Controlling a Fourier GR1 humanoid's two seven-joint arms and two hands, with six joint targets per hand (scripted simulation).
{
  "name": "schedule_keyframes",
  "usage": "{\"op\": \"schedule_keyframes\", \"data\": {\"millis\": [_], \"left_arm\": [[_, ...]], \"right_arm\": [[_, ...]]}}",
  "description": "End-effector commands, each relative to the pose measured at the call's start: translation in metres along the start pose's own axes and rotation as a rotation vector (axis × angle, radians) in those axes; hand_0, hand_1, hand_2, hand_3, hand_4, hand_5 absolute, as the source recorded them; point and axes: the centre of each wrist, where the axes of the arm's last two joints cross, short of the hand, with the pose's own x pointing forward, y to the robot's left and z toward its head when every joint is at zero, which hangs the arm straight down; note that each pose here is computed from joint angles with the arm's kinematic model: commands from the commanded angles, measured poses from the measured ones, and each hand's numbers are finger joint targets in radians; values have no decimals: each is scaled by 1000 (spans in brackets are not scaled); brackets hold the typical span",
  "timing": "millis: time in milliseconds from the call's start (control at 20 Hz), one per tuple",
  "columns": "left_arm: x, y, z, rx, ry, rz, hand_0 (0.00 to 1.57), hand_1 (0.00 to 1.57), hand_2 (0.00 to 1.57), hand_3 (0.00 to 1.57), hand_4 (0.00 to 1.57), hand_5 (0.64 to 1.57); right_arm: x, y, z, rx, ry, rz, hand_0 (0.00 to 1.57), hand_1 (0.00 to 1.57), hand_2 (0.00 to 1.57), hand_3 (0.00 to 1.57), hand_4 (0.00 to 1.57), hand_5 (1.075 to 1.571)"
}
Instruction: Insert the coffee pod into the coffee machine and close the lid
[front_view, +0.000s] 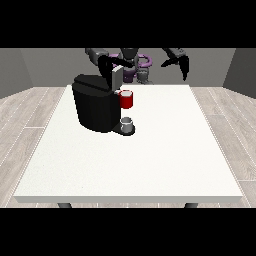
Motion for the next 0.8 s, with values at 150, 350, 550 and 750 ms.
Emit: {"op": "schedule_keyframes", "data": {"millis": [150, 350, 550, 750], "left_arm": [[9, -11, -11, -55, -55, 18, 0, 0, 0, 0, 379, 1571], [22, -9, -23, -86, -101, 1, 0, 0, 0, 0, 398, 1571], [24, -13, -27, -106, -129, 1, 0, 0, 0, 0, 424, 1571], [38, -20, -40, -142, -164, -7, 0, 0, 0, 0, 399, 1571]], "right_arm": [[62, 24, -4, 52, -215, 138, 0, 0, 0, 0, 82, 1571], [96, 6, -1, -29, -252, 160, 0, 0, 0, 0, 259, 1571], [111, 3, 6, -46, -261, 152, 0, 0, 0, 0, 96, 1571], [122, -3, 17, -56, -274, 202, 0, 0, 0, 0, 87, 1571]]}}
